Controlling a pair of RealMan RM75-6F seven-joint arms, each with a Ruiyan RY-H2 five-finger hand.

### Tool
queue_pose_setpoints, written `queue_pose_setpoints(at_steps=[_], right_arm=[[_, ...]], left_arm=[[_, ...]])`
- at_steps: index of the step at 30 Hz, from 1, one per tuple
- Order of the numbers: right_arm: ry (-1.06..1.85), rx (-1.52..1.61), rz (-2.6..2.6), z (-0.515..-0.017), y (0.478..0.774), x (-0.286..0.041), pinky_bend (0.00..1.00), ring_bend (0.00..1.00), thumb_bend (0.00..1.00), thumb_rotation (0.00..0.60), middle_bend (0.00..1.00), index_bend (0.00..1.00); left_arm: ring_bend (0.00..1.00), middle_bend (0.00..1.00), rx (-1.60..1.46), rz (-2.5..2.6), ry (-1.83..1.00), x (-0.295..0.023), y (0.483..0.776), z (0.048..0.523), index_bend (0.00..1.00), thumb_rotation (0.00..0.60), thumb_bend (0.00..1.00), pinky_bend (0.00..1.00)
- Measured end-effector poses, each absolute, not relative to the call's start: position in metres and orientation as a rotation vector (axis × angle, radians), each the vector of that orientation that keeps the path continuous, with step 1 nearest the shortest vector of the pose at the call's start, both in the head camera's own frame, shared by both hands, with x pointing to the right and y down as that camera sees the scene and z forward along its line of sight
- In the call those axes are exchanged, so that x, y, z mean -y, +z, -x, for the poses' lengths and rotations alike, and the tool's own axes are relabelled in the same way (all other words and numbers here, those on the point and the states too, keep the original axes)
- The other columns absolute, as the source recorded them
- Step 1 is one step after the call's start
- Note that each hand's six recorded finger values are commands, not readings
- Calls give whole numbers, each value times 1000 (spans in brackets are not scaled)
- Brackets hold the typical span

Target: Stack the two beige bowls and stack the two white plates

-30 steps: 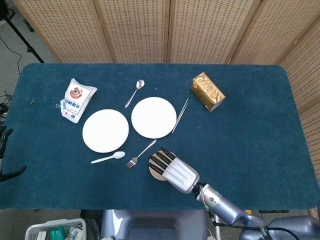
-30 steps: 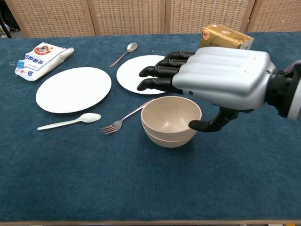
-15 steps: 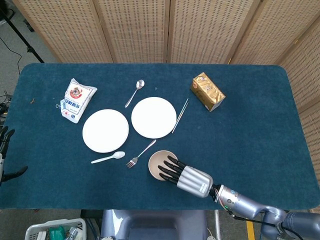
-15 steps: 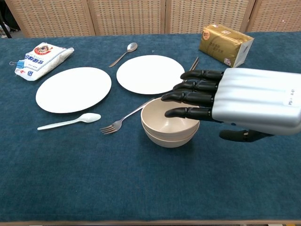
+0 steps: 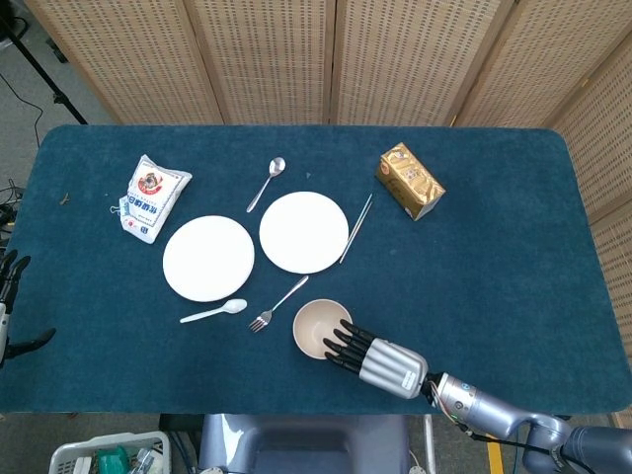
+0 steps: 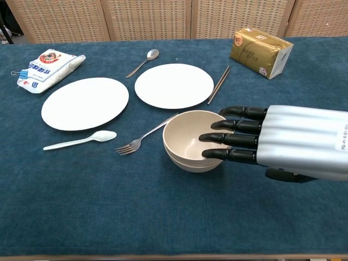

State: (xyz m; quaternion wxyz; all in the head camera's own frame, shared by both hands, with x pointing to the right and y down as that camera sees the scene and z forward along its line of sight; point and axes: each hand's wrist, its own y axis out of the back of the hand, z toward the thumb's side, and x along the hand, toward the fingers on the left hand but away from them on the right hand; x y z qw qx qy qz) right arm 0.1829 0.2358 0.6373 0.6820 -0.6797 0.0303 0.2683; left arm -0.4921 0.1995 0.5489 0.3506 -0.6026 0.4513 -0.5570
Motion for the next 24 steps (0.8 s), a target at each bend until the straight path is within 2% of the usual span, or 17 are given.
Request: queue_pose_setpoints(at_steps=[16,24], right_arm=[[633,-66,1501,-180,652,-233,0,0,435,600,0,0],[602,-8,1490,-176,634,-225,0,0,436,600,0,0]], left_arm=[[0,0,-1178,1562,-1440,-199,548,493,0,600,68,0],[0,0,-1176,1562,-1443,-199,548,494,0,600,68,0]])
